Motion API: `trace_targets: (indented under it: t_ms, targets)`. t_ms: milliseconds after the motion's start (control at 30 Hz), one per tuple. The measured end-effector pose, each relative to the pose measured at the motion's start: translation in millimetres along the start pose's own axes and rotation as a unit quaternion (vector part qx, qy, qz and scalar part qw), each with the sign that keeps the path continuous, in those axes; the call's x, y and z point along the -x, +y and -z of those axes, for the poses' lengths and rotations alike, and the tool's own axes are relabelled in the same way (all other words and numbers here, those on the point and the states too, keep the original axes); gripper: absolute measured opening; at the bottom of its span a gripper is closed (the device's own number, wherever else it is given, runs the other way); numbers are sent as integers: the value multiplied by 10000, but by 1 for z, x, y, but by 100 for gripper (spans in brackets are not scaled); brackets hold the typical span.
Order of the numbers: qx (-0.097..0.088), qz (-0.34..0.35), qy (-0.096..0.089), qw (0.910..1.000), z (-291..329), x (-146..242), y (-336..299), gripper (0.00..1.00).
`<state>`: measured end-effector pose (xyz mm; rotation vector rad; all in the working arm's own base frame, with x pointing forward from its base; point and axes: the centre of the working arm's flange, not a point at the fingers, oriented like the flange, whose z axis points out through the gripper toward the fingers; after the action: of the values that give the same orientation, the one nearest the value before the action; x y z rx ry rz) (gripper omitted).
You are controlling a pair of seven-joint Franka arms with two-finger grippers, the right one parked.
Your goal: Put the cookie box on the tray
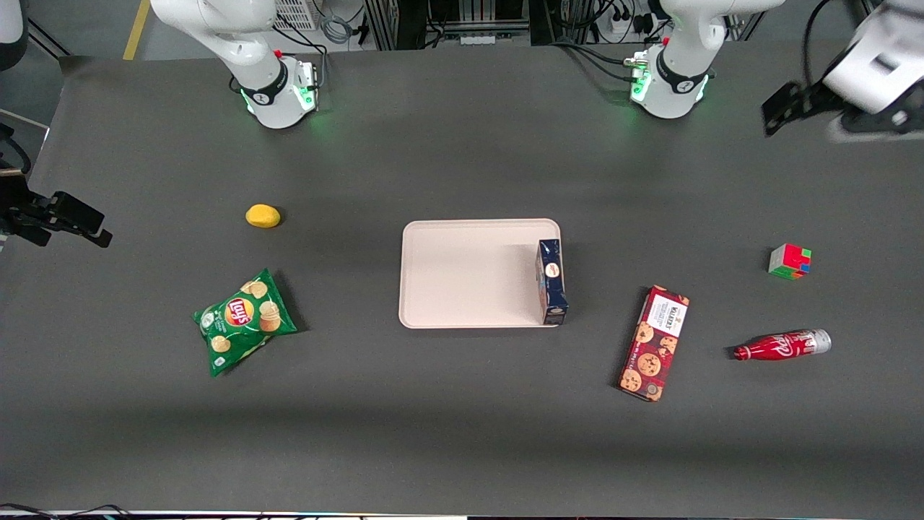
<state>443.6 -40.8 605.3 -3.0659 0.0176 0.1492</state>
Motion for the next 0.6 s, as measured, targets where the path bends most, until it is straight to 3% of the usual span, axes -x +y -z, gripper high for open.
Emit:
trace_targets:
  t_ms: [100,233,600]
  targets:
    - [47,-31,65,10000,-52,-4,6,100]
    - [87,-33,-30,10000,-93,-1,8,100]
    - [168,0,146,9998,-70,11,6,100]
